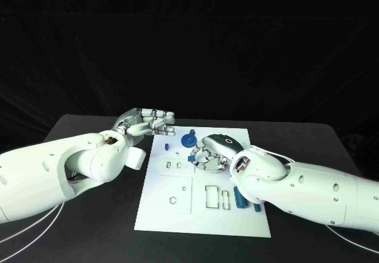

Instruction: Assemble the parts on the task board

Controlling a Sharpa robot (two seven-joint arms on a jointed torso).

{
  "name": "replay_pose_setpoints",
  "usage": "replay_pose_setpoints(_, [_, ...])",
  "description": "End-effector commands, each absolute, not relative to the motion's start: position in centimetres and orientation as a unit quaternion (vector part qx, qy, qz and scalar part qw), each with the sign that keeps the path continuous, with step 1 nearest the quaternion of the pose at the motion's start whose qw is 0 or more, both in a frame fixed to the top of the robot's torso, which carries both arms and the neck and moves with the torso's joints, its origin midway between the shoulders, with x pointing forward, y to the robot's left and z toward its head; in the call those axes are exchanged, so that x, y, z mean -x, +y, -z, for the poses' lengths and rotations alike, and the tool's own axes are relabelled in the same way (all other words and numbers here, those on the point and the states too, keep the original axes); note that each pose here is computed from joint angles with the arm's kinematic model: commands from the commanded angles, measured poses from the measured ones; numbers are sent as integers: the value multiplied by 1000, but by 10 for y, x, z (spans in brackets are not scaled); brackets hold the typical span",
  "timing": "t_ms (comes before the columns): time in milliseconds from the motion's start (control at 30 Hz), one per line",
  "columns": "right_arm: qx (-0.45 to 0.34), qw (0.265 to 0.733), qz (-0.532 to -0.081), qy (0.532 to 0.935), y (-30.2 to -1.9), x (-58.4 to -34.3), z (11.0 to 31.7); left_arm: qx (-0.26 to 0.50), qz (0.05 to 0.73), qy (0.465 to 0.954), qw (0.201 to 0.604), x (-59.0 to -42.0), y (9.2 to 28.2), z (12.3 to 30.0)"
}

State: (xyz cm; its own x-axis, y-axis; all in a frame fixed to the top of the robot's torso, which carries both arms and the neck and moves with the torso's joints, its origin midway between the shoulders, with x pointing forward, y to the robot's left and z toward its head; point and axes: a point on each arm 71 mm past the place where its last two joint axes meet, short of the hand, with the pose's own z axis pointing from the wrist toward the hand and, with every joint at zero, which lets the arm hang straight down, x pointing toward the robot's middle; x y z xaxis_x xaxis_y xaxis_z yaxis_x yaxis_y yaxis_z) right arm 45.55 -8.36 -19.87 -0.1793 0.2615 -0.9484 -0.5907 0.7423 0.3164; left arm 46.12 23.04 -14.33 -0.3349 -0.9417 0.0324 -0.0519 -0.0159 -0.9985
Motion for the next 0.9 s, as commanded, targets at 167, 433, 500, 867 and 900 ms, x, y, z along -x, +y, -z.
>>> replay_pose_setpoints(167, [121, 627, -337, 691, -89, -454, 189, 218, 513, 709, 433, -455, 216, 154])
replay_pose_setpoints(433, [118, 627, -341, 690, -91, -452, 182, 84, 457, 743, 483, -451, 204, 161])
replay_pose_setpoints(500, [117, 627, -341, 690, -91, -452, 181, 73, 453, 744, 486, -450, 203, 162])
replay_pose_setpoints(867, [117, 628, -340, 690, -91, -453, 180, 29, 438, 758, 482, -447, 192, 165])
replay_pose_setpoints(900, [117, 628, -340, 690, -91, -453, 180, 27, 438, 759, 482, -447, 192, 165])
